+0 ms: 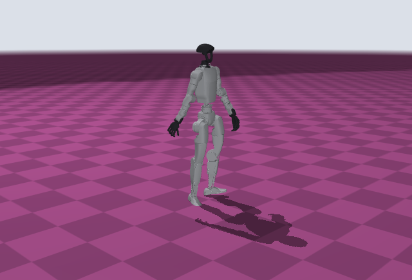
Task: In place motions
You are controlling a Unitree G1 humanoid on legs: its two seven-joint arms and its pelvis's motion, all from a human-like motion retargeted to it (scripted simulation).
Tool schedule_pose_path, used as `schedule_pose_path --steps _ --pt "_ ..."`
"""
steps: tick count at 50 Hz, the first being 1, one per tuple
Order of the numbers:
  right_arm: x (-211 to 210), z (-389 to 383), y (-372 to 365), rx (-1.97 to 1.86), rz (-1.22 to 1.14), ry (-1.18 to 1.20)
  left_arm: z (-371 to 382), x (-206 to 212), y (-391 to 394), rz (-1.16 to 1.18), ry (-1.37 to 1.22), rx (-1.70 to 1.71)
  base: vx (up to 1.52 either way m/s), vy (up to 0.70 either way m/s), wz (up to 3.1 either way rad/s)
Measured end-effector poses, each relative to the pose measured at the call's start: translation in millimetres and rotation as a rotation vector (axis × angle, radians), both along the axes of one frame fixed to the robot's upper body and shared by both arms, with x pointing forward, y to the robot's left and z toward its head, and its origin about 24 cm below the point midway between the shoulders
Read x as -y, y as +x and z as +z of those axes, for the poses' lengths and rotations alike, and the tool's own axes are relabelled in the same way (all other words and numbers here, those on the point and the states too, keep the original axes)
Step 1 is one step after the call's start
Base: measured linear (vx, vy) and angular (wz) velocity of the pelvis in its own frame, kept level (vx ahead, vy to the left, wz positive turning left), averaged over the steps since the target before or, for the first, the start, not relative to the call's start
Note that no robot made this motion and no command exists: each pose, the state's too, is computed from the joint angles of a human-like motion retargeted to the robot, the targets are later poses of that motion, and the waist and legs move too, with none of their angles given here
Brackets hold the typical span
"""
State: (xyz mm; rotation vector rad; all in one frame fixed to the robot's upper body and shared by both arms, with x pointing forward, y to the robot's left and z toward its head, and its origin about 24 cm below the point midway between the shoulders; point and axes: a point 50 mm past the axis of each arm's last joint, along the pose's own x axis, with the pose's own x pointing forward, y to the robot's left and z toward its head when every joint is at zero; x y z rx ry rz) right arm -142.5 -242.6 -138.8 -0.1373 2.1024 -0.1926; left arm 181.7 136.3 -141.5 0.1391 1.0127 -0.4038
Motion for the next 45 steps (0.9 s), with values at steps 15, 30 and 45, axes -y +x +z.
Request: schedule_pose_path --steps 15,30,45 --pt "-94.1 -8.4 314.8 0.943 0.61 0.393 9.7 -41.3 -367.1 0.54 0.166 -1.158 0.0 0.01 -0.12" --pt "-107.9 9.6 337.9 1.129 0.904 0.385 -11.1 -26.3 -323.8 0.697 0.187 -1.05 0.0 0.0 0.02" --pt "-3.2 3.5 -8.3 -0.054 0.001 0.085 22.1 17.2 38.2 0.061 -0.11 0.096 0.01 0.01 0.18"
